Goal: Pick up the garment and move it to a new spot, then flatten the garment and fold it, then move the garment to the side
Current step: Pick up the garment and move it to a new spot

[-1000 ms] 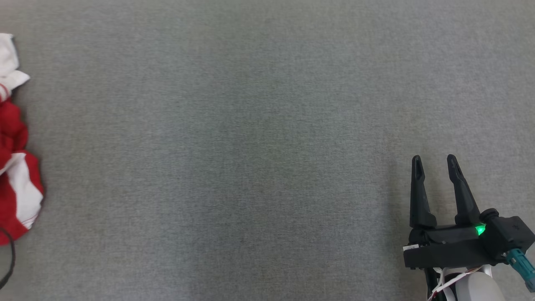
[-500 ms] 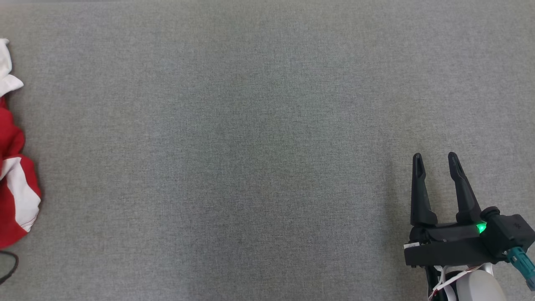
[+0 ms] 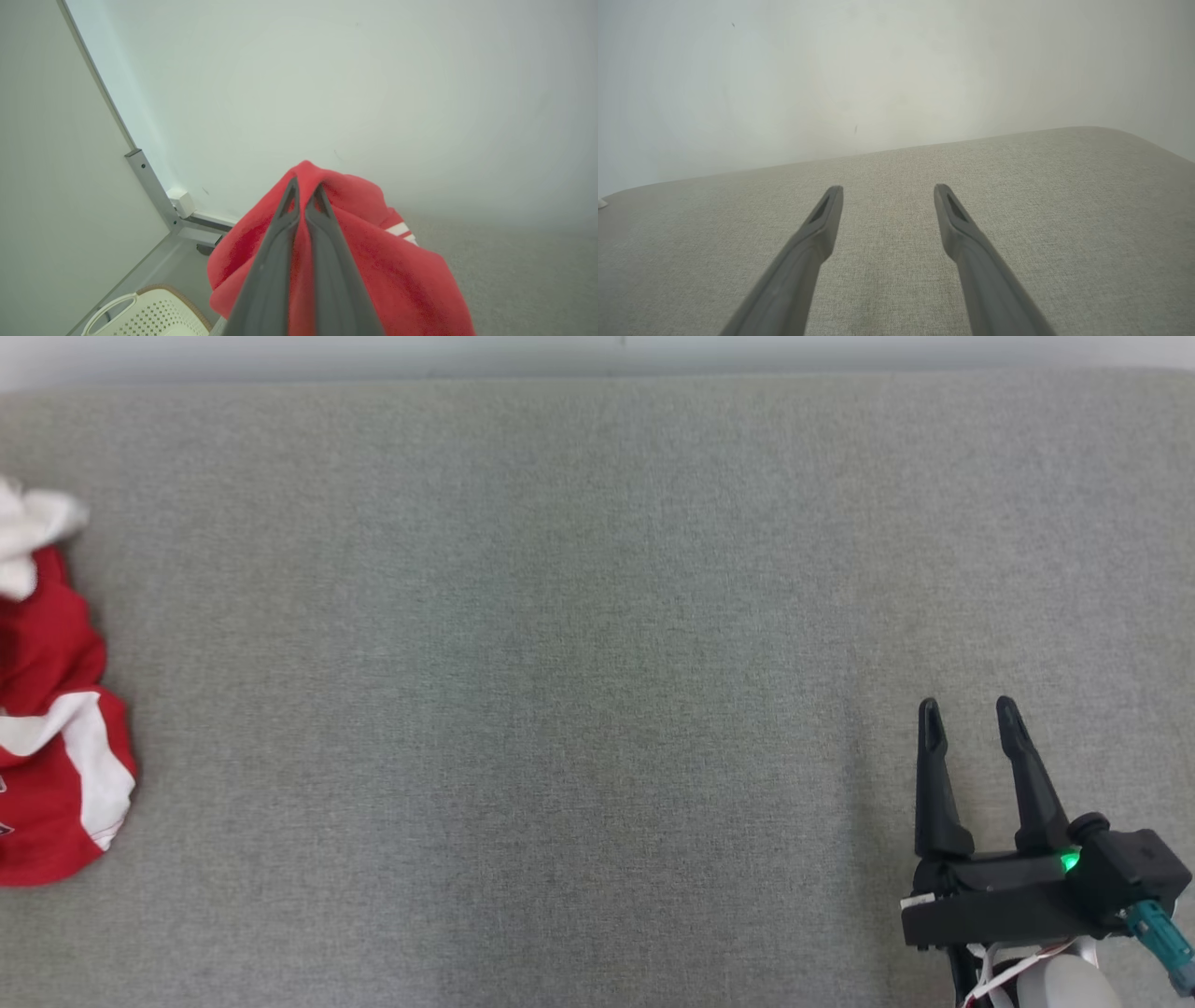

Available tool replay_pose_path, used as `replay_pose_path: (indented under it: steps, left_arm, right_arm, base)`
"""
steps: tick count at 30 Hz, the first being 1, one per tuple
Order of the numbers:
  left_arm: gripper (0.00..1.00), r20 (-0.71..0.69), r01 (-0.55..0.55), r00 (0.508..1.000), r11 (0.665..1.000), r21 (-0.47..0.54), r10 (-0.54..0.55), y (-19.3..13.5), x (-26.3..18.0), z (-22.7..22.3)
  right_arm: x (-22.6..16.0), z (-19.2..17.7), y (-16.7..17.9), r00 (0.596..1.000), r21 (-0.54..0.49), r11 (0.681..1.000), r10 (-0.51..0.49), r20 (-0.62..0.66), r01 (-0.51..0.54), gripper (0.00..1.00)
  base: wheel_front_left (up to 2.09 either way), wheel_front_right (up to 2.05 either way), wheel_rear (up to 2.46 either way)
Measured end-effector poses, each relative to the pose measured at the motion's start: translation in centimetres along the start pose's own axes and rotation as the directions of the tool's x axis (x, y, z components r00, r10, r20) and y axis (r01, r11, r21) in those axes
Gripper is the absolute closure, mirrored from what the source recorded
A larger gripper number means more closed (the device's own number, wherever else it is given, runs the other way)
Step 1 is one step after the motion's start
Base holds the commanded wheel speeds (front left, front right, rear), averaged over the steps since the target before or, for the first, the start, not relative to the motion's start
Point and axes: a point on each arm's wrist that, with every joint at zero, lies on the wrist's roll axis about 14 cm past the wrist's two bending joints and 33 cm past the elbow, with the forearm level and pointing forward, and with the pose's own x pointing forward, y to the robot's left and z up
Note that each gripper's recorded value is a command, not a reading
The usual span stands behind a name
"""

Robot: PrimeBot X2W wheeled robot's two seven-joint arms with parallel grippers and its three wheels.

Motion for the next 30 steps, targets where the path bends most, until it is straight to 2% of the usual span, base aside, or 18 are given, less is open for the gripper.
replay_pose_path:
  steps: [4, 9, 17, 20, 23, 30]
  left_arm:
    - [1.00, 0.212, 0.035, 0.977, 0.999, 0.022, -0.038, -0.4, 0.3, 7.8]
    - [1.00, 0.414, 0.098, 0.904, 0.994, 0.045, -0.108, -2.4, -1.0, 15.5]
    - [1.00, 0.596, 0.271, 0.751, 0.956, 0.114, -0.284, -9.8, -3.4, 23.2]
    - [1.00, 0.633, 0.344, 0.696, 0.931, 0.121, -0.340, -13.2, -4.4, 25.1]
    - [1.00, 0.645, 0.437, 0.646, 0.891, 0.125, -0.408, -17.6, -5.6, 25.9]
    - [1.00, 0.655, 0.630, 0.530, 0.767, 0.121, -0.539, -27.4, -8.7, 26.3]
  right_arm:
    - [-0.5, 0.3, 0.4, 1.000, 0.008, 1.000, 0.008, 0.003, -0.008, 0.00]
    - [-0.8, 1.2, 0.9, 0.999, 0.018, 1.000, 0.020, 0.028, -0.020, 0.00]
    - [-2.1, 1.9, -0.1, 0.999, 0.040, 0.999, -0.013, 0.039, 0.012, 0.00]
    - [-2.6, 2.1, -0.8, 0.998, 0.047, 0.998, -0.036, 0.043, 0.034, 0.00]
    - [-3.2, 2.4, -1.5, 0.997, 0.052, 0.997, -0.059, 0.046, 0.057, 0.00]
    - [-4.9, 2.9, -3.6, 0.990, 0.063, 0.990, -0.131, 0.052, 0.128, 0.00]
  base:
    - [0.00, 0.00, 0.00]
    - [0.00, 0.00, 0.00]
    - [0.00, 0.00, 0.00]
    - [0.00, 0.00, 0.00]
    - [0.00, 0.00, 0.00]
    - [0.00, 0.00, 0.00]
